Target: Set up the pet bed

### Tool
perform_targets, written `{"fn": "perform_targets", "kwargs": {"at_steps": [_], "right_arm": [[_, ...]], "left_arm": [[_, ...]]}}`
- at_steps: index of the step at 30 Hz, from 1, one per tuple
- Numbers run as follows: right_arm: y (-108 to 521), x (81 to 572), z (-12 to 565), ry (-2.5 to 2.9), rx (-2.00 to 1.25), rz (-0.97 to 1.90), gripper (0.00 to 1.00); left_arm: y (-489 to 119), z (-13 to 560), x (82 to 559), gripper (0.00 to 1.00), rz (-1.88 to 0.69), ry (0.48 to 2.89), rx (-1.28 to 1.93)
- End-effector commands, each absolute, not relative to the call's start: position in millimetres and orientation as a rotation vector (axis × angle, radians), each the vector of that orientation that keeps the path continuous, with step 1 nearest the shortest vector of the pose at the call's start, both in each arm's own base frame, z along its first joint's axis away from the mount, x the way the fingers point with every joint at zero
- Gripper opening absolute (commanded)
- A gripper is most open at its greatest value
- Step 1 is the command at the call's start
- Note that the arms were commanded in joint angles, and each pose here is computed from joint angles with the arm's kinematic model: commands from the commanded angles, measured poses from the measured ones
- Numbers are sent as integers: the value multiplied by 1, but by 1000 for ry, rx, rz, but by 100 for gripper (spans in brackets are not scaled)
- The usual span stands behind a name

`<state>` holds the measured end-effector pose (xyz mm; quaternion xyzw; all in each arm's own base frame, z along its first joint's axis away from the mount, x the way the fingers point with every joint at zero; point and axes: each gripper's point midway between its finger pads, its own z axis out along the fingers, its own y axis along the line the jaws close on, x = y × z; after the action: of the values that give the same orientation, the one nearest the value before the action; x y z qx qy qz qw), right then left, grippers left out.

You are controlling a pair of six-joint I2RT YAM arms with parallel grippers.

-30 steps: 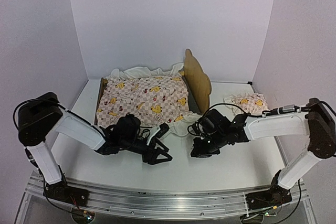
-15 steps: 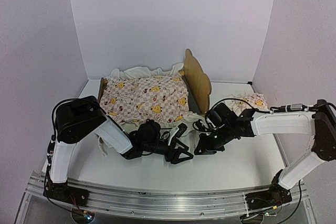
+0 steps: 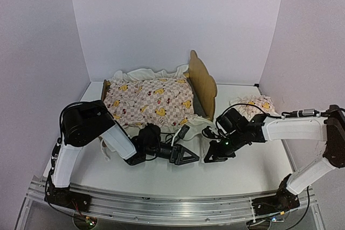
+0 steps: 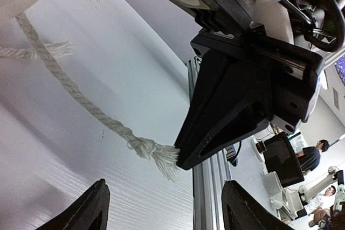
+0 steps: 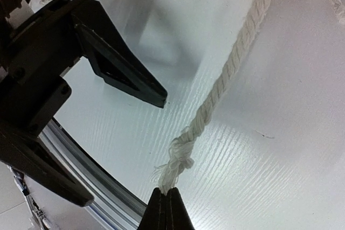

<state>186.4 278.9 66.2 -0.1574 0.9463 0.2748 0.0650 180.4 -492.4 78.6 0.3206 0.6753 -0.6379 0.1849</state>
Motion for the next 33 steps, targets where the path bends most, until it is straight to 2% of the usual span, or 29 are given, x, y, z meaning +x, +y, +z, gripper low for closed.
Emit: {"fn": "perform_targets", "kwargs": {"at_steps": [1,7,10,15,20,22,33], "right_arm": [[276,181,76,2829,-512,862,0],[282,183,76,2827,-522,890,0],[286,184,77,2824,-536,905,0],[292,189,80,2801,-565,914,0],[295,190,78,2810,-573,926,0],[288,195,76,2817,-543,914,0],[271,211,72,2835,-480,936,0]], "left_arm": [[-495,91,184,75,-1871,1928,826],[-523,79,214,77,-1816,2003,655],[-528,73,217,71,-1819,2033,621],[-531,66,208,47,-1835,2066,634],[-533,67,202,11,-1851,2045,653],[-532,72,202,1,-1853,2021,666],[-521,76,205,0,-1800,1968,710]]}}
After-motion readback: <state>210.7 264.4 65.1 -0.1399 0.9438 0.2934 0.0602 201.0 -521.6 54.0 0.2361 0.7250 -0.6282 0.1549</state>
